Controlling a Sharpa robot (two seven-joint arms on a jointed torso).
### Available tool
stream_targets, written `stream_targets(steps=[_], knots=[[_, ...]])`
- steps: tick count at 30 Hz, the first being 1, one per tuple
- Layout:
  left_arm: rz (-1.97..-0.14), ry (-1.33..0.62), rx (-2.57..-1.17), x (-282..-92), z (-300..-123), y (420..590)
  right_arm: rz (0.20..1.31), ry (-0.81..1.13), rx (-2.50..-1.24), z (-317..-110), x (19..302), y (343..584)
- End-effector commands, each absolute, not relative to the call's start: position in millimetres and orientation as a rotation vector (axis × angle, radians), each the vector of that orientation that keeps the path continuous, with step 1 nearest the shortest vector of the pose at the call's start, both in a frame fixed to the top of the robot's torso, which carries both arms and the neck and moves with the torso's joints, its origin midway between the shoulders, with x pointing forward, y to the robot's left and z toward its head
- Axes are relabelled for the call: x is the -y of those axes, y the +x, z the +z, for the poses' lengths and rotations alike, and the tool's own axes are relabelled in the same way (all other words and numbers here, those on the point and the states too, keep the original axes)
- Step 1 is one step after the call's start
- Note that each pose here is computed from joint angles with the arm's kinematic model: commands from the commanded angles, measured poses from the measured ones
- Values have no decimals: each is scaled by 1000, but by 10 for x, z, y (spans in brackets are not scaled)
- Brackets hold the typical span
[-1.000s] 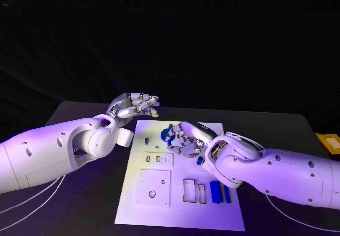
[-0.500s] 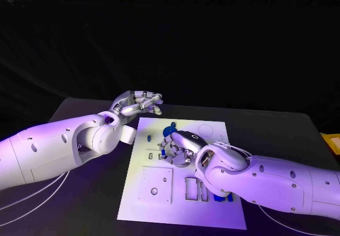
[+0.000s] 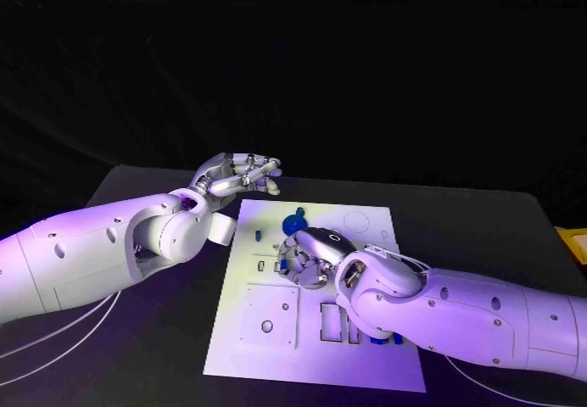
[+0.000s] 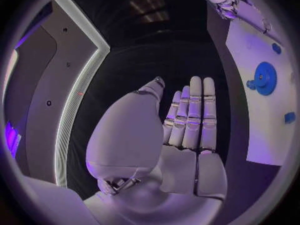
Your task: Assemble the parts on the task board
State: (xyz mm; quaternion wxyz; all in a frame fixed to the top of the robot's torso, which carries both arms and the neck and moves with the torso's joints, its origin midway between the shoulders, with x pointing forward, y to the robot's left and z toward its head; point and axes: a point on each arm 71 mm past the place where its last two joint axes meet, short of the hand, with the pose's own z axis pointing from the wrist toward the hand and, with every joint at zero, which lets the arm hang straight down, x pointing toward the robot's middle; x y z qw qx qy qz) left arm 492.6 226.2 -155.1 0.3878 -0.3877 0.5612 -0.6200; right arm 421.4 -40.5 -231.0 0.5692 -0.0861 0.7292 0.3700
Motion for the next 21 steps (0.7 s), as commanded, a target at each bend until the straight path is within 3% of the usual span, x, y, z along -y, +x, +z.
stream_targets(steps=[1, 21], knots=[[-1596, -974, -1431, -2243, -1539, 4917, 841, -236, -1717, -2333, 404, 4216], [-1592, -976, -1431, -2262, -1540, 4919, 832, -235, -1726, -2385, 406, 4224]])
